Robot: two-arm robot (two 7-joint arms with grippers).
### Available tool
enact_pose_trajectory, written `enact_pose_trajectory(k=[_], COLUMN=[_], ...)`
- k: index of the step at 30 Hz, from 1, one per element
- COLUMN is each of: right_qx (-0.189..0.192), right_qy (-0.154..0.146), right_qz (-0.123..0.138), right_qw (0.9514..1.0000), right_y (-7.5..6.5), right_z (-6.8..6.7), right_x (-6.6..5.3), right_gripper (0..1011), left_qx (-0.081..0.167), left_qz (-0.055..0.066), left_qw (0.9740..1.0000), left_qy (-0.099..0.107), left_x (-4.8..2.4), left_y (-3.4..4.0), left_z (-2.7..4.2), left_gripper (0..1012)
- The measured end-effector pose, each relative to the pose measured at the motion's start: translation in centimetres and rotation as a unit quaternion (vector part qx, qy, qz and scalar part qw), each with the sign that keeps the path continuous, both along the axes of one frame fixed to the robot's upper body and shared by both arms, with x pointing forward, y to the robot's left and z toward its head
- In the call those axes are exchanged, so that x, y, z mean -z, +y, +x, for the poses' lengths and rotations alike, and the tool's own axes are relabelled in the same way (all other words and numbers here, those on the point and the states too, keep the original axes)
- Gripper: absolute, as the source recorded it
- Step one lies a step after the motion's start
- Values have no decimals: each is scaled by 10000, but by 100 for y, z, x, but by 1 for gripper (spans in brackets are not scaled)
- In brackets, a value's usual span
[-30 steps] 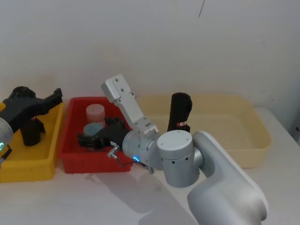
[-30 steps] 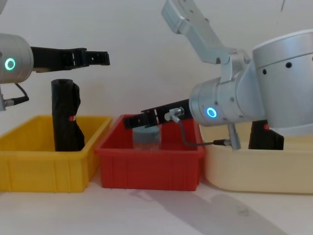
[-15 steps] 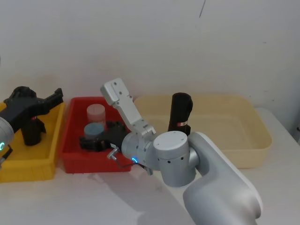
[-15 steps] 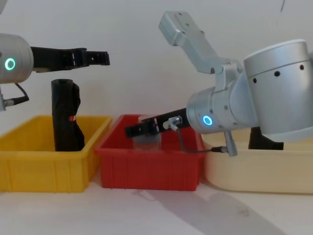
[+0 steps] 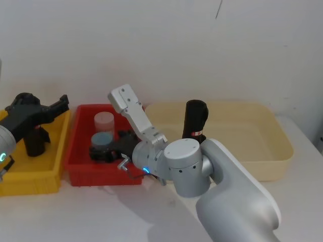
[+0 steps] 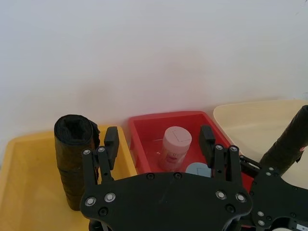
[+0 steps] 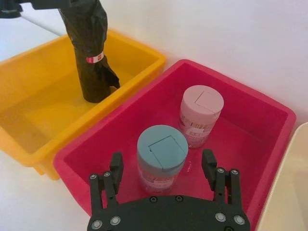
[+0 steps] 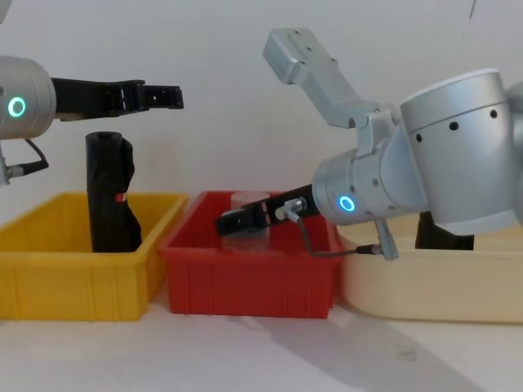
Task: Pick up the garbage bag with the one hand and transfer it to the other hand.
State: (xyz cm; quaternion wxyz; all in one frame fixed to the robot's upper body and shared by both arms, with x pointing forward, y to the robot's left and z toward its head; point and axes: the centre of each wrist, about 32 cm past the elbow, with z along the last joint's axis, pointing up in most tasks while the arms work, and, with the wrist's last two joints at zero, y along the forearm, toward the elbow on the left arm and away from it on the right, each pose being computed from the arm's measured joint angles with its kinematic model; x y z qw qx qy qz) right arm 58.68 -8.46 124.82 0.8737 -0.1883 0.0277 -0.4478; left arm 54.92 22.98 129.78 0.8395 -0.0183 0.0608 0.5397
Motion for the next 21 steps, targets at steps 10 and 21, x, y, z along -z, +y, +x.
enact_pose_trajectory(k=[10,21], right_qx=[-53,-115], right_qy=[-7,42], right_qz=[-164,-283], right_qw=[9999,9995], right_y=[-7,15], right_z=[58,114], right_x=[-8,-8], right_gripper=[999,1000], left_qx=[0,0], left_qz=[-1,0], left_qw=[10000,10000], left_qy=[0,0], left_x=[0,0], left_y=[0,0], left_z=[0,0], left_gripper=[1001,1001])
